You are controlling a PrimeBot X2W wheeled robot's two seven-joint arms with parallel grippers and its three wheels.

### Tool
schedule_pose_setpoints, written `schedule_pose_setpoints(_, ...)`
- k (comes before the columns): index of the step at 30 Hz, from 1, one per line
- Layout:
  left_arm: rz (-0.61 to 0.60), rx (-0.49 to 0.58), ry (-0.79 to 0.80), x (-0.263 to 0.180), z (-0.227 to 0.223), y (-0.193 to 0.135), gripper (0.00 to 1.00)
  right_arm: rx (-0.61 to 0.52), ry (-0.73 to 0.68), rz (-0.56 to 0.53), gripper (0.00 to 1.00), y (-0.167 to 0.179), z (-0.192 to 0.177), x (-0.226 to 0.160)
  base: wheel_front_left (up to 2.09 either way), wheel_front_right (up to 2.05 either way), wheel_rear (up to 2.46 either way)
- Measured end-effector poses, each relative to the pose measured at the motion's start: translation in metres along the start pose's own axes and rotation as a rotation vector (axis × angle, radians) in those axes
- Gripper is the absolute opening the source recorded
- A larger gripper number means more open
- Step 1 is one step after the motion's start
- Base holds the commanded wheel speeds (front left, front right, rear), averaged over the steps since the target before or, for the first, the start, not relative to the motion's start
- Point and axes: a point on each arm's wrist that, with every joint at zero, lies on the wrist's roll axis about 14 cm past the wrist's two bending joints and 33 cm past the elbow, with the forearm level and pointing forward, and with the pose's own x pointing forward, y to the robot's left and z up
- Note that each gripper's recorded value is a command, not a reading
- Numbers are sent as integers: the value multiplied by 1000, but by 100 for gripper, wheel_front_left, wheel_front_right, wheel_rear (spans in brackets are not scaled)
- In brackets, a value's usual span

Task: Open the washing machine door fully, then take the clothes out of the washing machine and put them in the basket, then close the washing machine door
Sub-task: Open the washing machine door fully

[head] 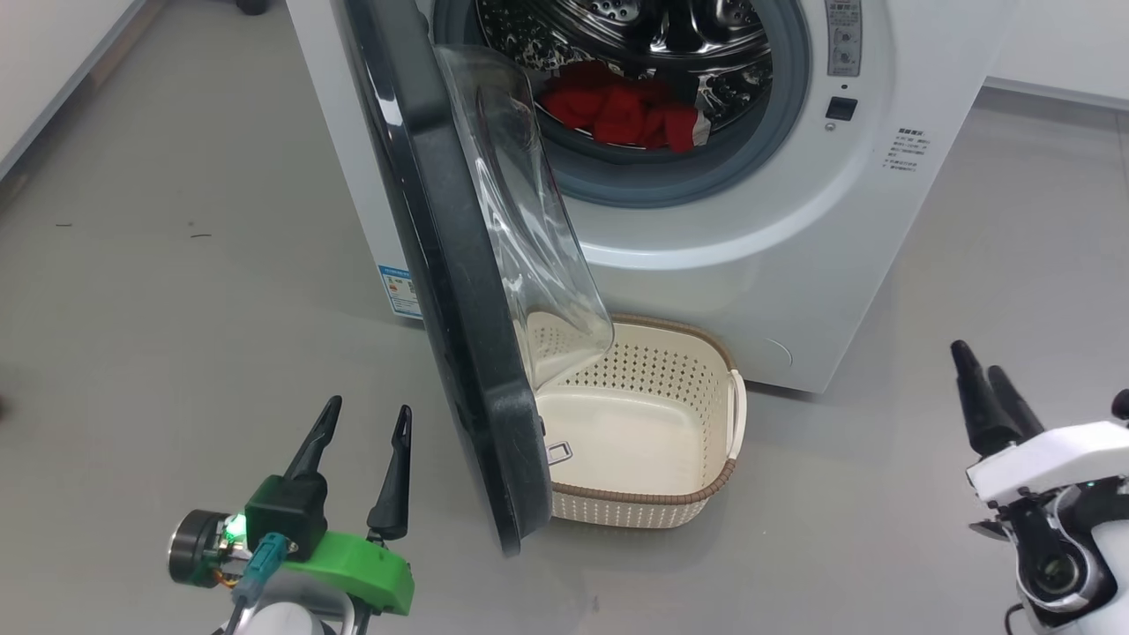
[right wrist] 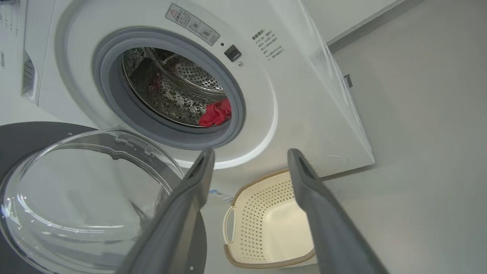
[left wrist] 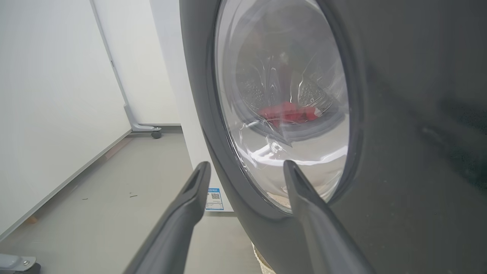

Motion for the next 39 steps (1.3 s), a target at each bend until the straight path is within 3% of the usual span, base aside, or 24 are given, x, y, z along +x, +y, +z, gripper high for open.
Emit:
schedule_pose_setpoints(9,-3,-1,0,2,0,-1,100,-520,-207,-32,100,-11,51,-13,0,0,0)
schedule_pose_setpoints(15,-8,-2,-2,3,0,-2,100,-692,-203,-62,100,-10,51,-17,0,0,0)
schedule_pose_setpoints(24,-13,-3,-5,3,1,-4,100,-666,-143,-133,100,-23,18,-35,0,0,0)
schedule_pose_setpoints(39,-11,-2,23,-3,-9,-3,100,-633,-157,-150,100,-13,-6,-57,0,0,0)
